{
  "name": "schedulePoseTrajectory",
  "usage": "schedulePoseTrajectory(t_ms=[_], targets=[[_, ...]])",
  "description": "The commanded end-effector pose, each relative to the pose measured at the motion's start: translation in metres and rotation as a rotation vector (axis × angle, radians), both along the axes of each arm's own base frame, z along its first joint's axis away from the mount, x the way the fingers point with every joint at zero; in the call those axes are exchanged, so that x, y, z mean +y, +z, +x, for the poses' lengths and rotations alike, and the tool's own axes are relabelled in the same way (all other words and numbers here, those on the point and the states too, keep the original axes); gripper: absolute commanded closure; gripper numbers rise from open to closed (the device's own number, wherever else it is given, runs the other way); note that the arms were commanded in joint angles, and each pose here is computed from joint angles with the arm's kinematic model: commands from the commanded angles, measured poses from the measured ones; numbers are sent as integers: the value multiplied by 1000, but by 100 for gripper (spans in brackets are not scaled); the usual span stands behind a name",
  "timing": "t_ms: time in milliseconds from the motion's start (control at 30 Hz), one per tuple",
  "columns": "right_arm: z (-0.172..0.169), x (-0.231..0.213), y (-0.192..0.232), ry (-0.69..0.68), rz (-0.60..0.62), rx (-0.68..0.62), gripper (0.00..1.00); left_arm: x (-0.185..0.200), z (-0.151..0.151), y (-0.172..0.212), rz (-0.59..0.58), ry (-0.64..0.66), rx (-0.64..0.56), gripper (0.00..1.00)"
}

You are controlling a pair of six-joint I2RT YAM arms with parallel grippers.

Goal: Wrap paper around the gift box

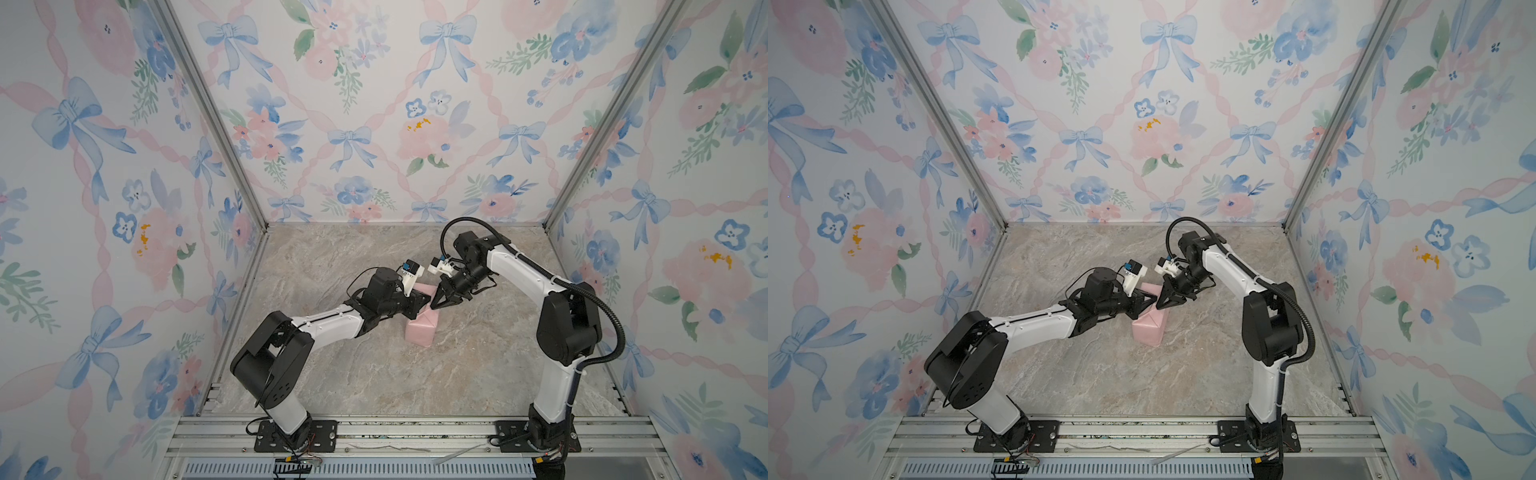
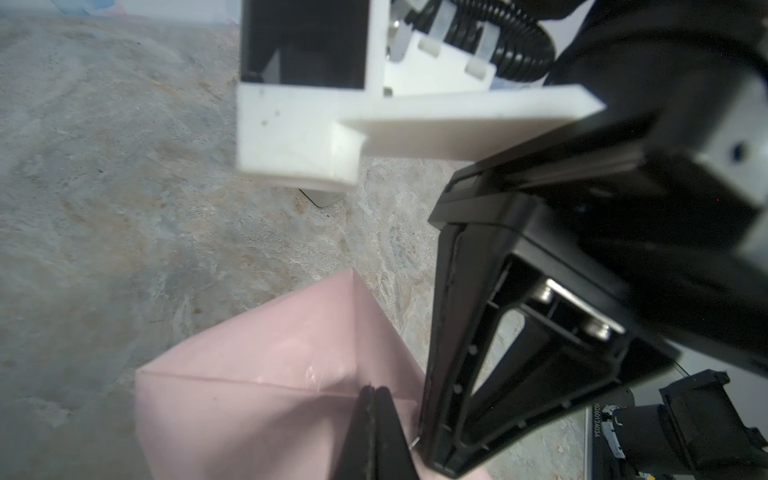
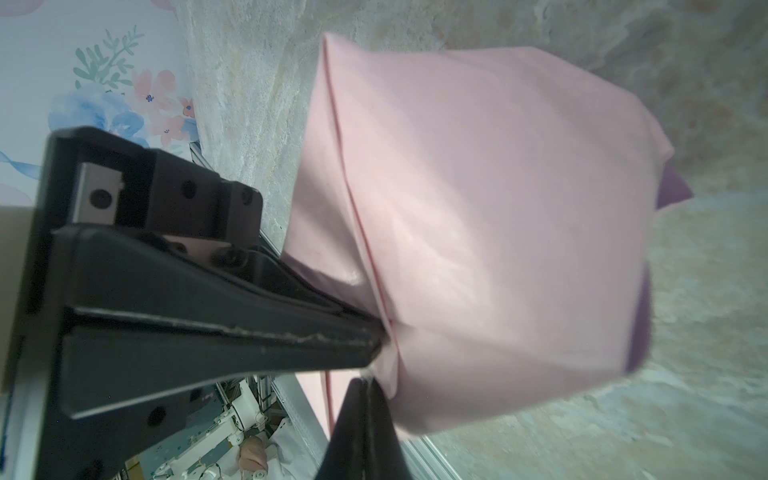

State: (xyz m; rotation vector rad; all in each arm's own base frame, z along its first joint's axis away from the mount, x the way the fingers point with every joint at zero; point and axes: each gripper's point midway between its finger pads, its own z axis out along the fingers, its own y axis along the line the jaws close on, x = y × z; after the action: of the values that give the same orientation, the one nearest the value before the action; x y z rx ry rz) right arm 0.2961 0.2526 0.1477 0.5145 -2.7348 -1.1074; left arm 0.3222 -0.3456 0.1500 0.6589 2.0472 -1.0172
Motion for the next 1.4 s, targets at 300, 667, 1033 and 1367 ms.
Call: schedulePoseTrajectory(t_ms=[300, 667, 1033, 1367], targets=[[-3, -5, 15, -32, 12, 14, 86, 16, -19, -45, 94, 19, 119, 96], [-14, -7, 15, -42, 38, 40, 85, 16, -19, -43, 89, 18, 117, 96], [-18, -12, 12, -50, 30, 44, 93, 15, -19, -41, 86, 18, 112, 96], [-20, -19, 9, -77, 25, 48, 98, 14, -18, -38, 85, 18, 102, 96]])
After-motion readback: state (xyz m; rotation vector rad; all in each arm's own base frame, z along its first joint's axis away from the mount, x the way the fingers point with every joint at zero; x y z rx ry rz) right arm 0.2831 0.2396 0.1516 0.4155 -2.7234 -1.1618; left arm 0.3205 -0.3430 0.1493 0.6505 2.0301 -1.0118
